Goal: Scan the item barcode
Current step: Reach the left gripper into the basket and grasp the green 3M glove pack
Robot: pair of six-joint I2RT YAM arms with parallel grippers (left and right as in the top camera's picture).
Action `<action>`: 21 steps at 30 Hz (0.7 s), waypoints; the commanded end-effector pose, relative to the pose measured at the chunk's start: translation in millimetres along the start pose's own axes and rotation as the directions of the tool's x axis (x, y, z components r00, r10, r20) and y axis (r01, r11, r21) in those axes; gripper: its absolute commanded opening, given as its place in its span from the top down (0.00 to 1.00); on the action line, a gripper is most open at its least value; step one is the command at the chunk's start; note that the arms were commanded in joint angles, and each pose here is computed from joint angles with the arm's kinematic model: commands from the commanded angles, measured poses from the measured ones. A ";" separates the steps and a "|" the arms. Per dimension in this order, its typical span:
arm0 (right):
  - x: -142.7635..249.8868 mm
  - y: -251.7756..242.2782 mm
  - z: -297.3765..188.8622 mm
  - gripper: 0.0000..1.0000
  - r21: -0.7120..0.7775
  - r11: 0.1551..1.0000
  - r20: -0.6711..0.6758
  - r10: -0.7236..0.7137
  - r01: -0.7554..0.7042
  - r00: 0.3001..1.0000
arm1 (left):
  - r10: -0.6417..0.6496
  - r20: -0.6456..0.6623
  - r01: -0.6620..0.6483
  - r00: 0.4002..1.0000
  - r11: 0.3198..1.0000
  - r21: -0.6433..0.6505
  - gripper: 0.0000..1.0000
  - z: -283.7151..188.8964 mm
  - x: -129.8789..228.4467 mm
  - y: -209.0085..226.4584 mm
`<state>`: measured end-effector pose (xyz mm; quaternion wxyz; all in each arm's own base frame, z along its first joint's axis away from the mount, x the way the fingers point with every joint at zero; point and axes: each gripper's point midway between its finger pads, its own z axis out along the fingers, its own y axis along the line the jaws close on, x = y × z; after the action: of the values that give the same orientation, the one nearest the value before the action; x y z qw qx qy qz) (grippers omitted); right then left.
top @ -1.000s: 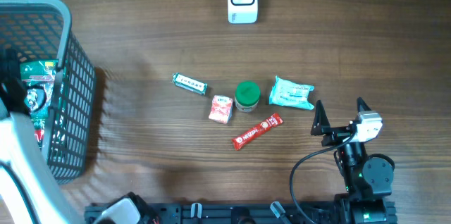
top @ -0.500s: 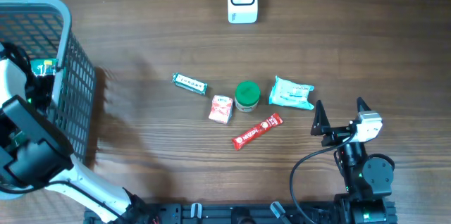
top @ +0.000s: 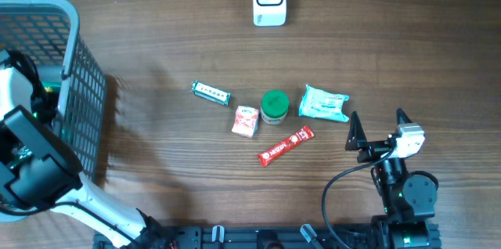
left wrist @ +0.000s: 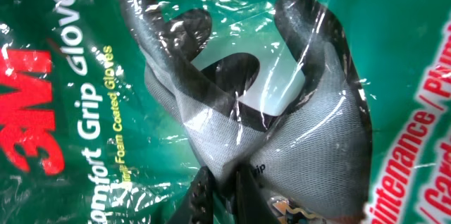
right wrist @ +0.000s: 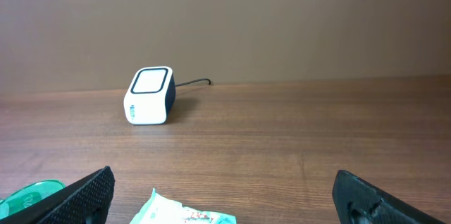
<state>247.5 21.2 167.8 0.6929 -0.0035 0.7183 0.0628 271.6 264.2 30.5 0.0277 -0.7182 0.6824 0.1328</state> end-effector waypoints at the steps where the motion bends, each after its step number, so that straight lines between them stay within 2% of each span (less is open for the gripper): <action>1: -2.6 0.4 -0.4 0.00 0.001 1.000 0.009 -0.006 0.006 1.000 | -0.019 0.037 0.017 0.999 0.999 0.051 0.96 -31.7 -5.7 14.6; 2: -2.6 0.4 -0.4 0.00 0.000 1.000 0.009 -0.006 0.006 1.000 | -0.038 0.059 0.032 0.998 0.996 0.086 0.82 -47.4 -9.9 15.9; 4: -2.6 0.4 -0.4 0.00 0.000 1.000 0.009 -0.006 0.006 1.000 | -0.059 0.094 0.046 0.994 0.989 0.139 0.00 -70.7 -15.9 19.0; 7: -2.6 0.4 -0.4 0.00 0.000 1.000 0.009 -0.006 0.006 1.000 | -0.115 0.107 0.098 0.988 0.982 0.159 0.00 -88.8 -18.7 31.0; 9: -2.6 0.4 -0.4 0.00 0.000 1.000 0.009 -0.006 0.006 1.000 | -0.263 0.059 0.256 0.963 0.961 0.104 0.00 -82.5 -14.1 48.5; 11: -2.6 0.4 -0.4 0.00 0.000 1.000 0.009 -0.006 0.006 1.000 | -0.471 0.020 0.470 0.882 0.882 0.029 0.00 -65.5 -4.4 66.1; 13: -2.6 0.4 -0.4 0.00 0.000 1.000 0.009 -0.006 0.006 1.000 | -0.601 0.014 0.601 0.799 0.799 -0.012 0.00 -53.2 3.1 74.6; 16: -2.6 0.4 -0.4 0.00 0.000 1.000 0.009 -0.006 0.006 1.000 | -0.805 0.031 0.805 0.593 0.591 -0.058 0.00 -35.6 16.0 84.8; 17: -2.6 0.4 -0.4 0.00 0.000 1.000 0.009 -0.006 0.006 1.000 | -0.830 0.033 0.830 0.557 0.555 -0.053 0.00 -31.7 16.8 84.3; 21: -2.6 0.4 -0.4 0.00 0.000 1.000 0.009 -0.006 0.006 1.000 | -0.840 0.039 0.840 0.542 0.542 0.008 0.00 -19.0 8.3 74.6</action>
<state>247.5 21.2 167.8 0.6929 -0.0035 0.7183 0.0628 205.4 240.4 66.6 0.0803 -0.9396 0.3140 0.1100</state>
